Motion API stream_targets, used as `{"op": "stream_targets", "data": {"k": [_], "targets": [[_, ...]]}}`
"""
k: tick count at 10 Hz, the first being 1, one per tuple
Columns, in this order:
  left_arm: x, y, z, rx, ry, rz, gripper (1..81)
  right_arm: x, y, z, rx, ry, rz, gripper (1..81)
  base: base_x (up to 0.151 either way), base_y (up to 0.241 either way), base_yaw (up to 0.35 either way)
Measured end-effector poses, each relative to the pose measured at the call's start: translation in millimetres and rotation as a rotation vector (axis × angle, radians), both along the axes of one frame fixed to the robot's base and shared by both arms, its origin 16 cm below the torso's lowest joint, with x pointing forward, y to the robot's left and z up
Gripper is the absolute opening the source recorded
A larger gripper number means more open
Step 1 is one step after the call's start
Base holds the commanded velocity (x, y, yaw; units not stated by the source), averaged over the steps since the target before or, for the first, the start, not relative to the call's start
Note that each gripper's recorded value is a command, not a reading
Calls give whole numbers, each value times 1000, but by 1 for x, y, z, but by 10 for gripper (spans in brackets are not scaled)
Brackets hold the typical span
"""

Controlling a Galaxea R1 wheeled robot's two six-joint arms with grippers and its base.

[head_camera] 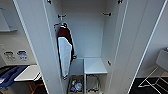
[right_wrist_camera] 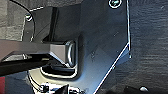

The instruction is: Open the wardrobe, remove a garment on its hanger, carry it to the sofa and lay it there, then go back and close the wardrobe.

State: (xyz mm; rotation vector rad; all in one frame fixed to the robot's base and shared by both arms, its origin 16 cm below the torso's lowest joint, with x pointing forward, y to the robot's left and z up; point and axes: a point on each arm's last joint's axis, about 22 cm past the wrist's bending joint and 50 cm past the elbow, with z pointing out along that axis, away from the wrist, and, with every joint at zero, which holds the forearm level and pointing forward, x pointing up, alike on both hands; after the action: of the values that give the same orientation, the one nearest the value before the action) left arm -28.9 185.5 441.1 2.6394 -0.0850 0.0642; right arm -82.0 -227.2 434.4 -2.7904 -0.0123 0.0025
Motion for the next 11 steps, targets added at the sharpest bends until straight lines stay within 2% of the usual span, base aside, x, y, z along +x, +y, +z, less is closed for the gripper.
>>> {"op": "stream_targets", "data": {"k": [3, 5, 6, 8, 9, 11], "targets": [[0, 0, 0, 2, 5, 13, 811, 3, 2, -1, 1, -1, 1, 811, 0, 0, 0], [1, 2, -3, 21, 45, 91, 811, 6, 12, -4, -6, 0, 4, 811, 0, 0, 0], [-2, 8, -6, 47, 74, 129, 811, 6, 15, -7, -17, 0, 6, 811, 0, 0, 0], [-20, 25, -14, 148, 143, 147, 811, 4, 23, -12, -41, 7, 12, 811, 0, 0, 0], [-22, 26, -15, 168, 151, 132, 811, 3, 30, -12, -42, 8, 13, 811, 0, 0, 0], [-27, 26, -17, 188, 124, 19, 811, -4, 36, -12, -37, 32, 22, 811, 0, 0, 0]]}}
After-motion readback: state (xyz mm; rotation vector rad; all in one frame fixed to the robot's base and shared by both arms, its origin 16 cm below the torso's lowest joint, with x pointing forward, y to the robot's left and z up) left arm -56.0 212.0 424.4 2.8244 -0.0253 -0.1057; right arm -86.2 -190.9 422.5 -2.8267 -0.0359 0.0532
